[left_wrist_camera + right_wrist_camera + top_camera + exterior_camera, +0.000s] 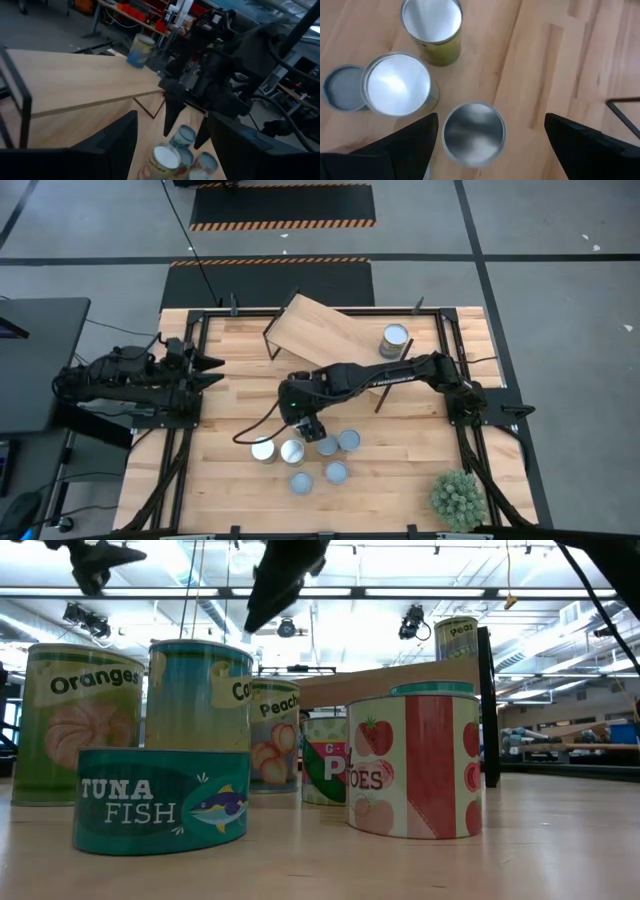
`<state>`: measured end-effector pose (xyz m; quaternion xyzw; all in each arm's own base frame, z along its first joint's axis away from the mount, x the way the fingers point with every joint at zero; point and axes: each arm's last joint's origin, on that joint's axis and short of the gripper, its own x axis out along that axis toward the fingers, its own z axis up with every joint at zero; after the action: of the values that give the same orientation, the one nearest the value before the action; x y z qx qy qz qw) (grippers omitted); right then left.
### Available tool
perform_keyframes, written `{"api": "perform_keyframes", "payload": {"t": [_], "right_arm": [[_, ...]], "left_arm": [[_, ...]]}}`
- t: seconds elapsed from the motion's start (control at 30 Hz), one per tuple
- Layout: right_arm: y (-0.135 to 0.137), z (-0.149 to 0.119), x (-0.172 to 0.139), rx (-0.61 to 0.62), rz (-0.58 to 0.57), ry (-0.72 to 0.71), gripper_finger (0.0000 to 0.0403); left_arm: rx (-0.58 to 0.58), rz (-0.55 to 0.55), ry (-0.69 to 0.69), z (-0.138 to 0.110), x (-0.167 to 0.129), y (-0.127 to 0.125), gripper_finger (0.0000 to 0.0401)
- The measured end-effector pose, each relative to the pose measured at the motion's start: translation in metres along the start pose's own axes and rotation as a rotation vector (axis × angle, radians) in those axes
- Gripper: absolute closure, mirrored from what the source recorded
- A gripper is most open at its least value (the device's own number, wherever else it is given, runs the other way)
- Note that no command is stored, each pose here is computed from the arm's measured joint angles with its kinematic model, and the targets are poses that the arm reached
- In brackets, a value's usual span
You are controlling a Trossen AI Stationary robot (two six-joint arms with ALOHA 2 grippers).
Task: Pick and place cans onto a shelf
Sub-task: Put the canned peaches on the shelf
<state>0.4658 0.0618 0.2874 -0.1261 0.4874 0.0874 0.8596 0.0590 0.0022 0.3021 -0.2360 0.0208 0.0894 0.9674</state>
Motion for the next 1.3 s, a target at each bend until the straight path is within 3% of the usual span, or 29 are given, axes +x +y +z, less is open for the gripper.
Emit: {"api": "perform_keyframes", "payload": {"t": [0.7,1.3], "right_arm": [[0.008,-0.022,0.046,-0.151,0.050,0.006,0.0031],[0.004,-0.028,0.051,-0.106,0.056,-0.004,0.0031]], "left_arm": [[-0.002,0.086,-0.043,-0.006,-0.005,0.008,0.0155],[-0.023,0.120,-0.047,-0.007,-0.005,0.009,0.0155]]}}
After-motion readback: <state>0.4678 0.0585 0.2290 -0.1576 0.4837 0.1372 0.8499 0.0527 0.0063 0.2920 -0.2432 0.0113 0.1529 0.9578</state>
